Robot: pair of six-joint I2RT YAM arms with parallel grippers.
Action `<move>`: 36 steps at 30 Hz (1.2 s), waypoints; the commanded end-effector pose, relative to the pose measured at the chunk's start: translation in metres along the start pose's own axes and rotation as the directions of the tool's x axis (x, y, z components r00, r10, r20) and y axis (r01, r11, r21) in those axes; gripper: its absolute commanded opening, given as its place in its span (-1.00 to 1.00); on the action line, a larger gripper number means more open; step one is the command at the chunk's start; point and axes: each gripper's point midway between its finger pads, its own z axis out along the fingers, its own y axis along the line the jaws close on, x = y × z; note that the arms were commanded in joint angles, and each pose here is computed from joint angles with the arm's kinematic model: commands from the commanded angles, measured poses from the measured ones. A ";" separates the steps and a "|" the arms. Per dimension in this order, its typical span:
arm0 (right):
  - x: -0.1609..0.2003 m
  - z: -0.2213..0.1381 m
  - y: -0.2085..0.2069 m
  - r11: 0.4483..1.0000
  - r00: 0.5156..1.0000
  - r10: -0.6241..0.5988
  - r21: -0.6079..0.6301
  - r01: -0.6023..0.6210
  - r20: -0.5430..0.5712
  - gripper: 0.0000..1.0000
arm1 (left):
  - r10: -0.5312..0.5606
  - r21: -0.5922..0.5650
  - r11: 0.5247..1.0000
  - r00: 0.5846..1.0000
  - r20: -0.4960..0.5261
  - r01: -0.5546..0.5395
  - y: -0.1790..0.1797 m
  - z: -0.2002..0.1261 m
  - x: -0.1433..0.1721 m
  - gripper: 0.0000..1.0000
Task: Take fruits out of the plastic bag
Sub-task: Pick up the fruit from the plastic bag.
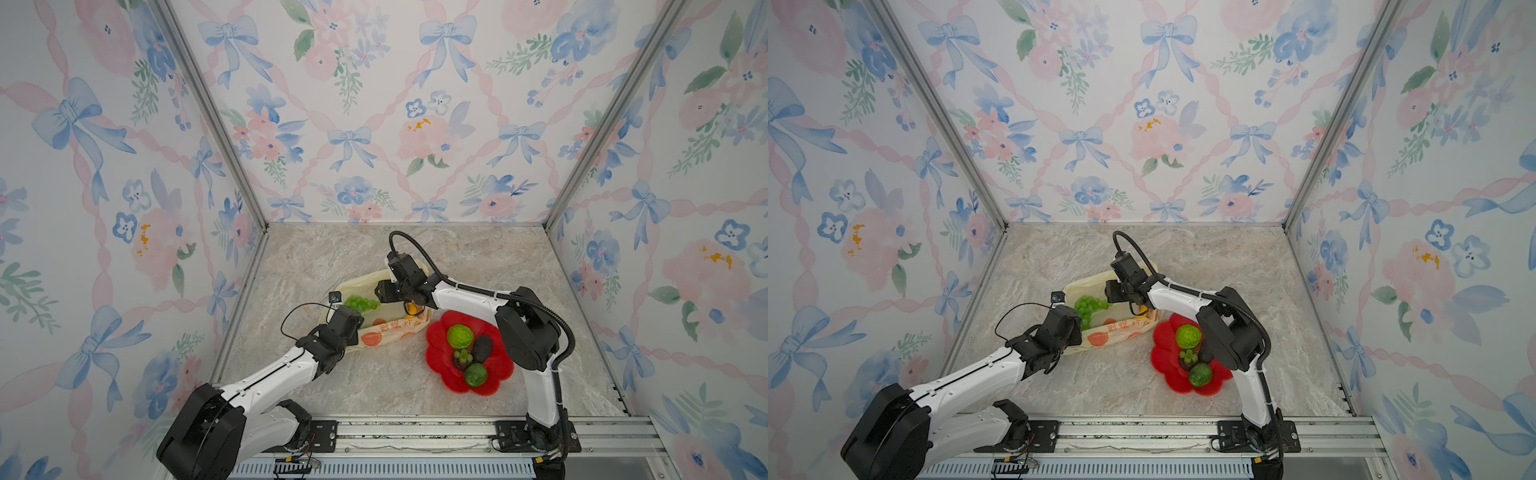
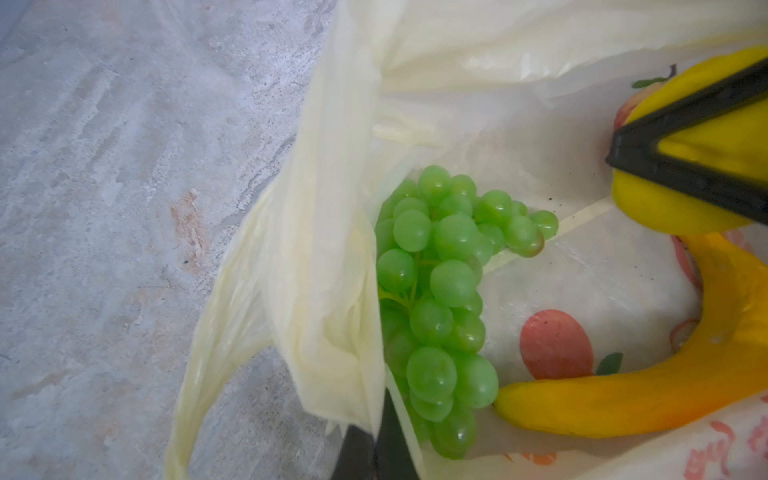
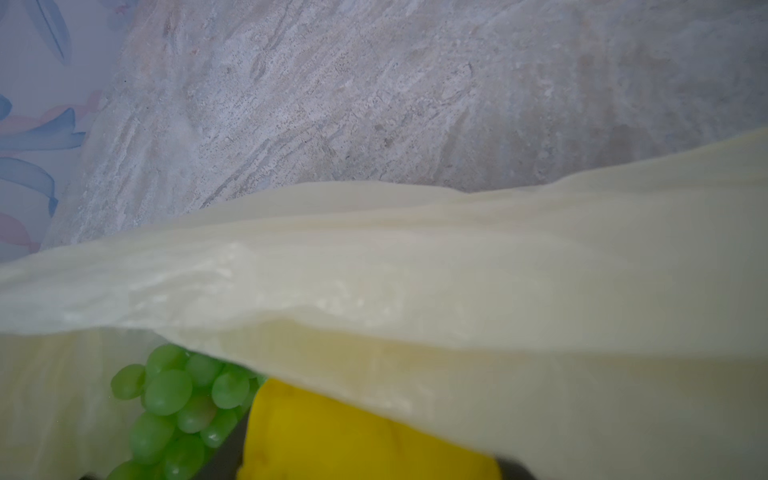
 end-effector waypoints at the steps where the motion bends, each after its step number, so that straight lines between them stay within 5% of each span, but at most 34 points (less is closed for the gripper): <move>1: 0.001 -0.012 -0.006 1.000 0.999 0.030 0.004 -0.029 -0.013 -0.06 | 0.004 0.033 0.999 0.999 0.053 -0.006 -0.004 -0.005 -0.008 -1.00; 18: 0.006 -0.026 -0.001 0.998 0.997 0.058 -0.017 -0.059 -0.042 -0.06 | 0.027 0.058 0.998 0.996 0.088 -0.032 -0.005 -0.006 -0.008 -1.00; 36: 0.032 -0.134 -0.005 0.999 0.999 -0.021 0.027 0.021 -0.029 -0.05 | 0.025 0.075 0.997 0.994 0.105 -0.033 -0.005 -0.006 -0.005 -1.00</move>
